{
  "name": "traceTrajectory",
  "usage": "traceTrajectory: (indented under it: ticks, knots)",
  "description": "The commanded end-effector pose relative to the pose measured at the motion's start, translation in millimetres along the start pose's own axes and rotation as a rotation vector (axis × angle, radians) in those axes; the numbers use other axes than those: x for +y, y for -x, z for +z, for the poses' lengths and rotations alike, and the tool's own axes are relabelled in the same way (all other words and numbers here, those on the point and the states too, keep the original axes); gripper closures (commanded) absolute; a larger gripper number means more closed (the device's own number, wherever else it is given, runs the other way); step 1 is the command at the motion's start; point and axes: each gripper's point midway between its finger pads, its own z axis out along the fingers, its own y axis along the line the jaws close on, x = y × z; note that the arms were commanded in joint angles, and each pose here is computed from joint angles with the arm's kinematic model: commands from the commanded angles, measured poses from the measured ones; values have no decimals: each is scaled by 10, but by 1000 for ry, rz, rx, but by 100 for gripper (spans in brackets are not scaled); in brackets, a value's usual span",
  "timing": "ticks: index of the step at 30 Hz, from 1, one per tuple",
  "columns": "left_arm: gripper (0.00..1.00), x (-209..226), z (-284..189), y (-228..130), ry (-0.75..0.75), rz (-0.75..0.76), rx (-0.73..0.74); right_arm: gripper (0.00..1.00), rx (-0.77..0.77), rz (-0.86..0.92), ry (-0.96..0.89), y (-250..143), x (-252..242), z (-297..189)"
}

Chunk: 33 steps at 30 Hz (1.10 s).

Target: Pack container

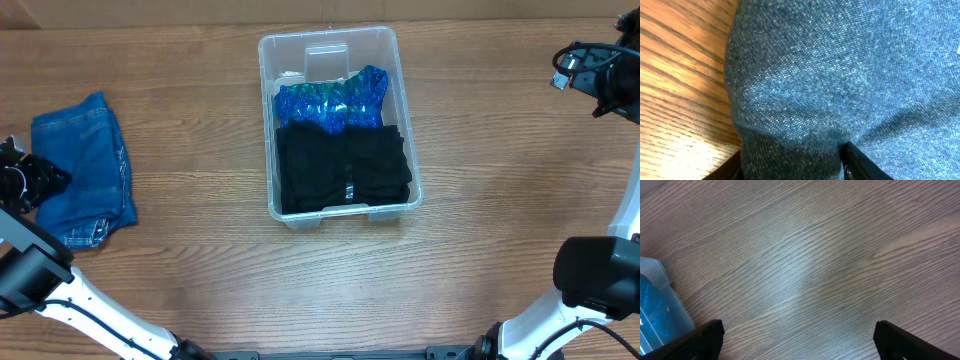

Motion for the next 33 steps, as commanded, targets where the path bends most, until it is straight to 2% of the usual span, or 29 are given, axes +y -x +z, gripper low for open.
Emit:
traceTrajectory:
  ticks: [1, 3, 7, 9, 13, 16, 21, 23, 25, 28, 30, 32, 33]
  knots:
    - [81, -59, 826, -644, -44, -50, 278, 0, -33, 3, 3, 48, -3, -101]
    - [96, -191, 691, -529, -83, -65, 270, 0, -34, 3, 3, 48, -5, -103]
    - [96, -540, 321, -233, -104, -23, 245, 0, -33, 3, 2, 48, -5, -101]
    - [96, -973, 25, -40, -138, 45, 209, 0, -33, 3, 3, 48, -3, -101]
    - [96, -1578, -336, 90, -160, 160, 158, 0, -33, 3, 2, 48, -5, -101]
    - [96, -2046, -657, 128, -167, 253, 100, 0, -33, 3, 2, 48, -5, -101]
    - [96, -2757, -1175, 70, -197, 320, -8, 0, -33, 3, 3, 48, -3, -101]
    - [96, -2961, -1334, 29, -204, 360, -49, 0, -33, 3, 3, 48, -3, -101]
    - [96, -2978, -1383, 26, -151, 385, -73, 0, -33, 3, 3, 48, -3, -101]
    - [84, -2728, -1313, 76, 34, 387, -78, 0, -33, 3, 3, 48, -3, -101]
    - [51, -2576, -1191, 85, 103, 400, -47, 0, -33, 3, 3, 48, -3, -101]
    - [36, -2524, -1020, 111, 110, 463, -22, 0, -34, 3, 3, 48, -3, -103]
    - [34, -2479, -881, 108, 113, 510, 5, 0, -33, 3, 3, 48, -3, -101]
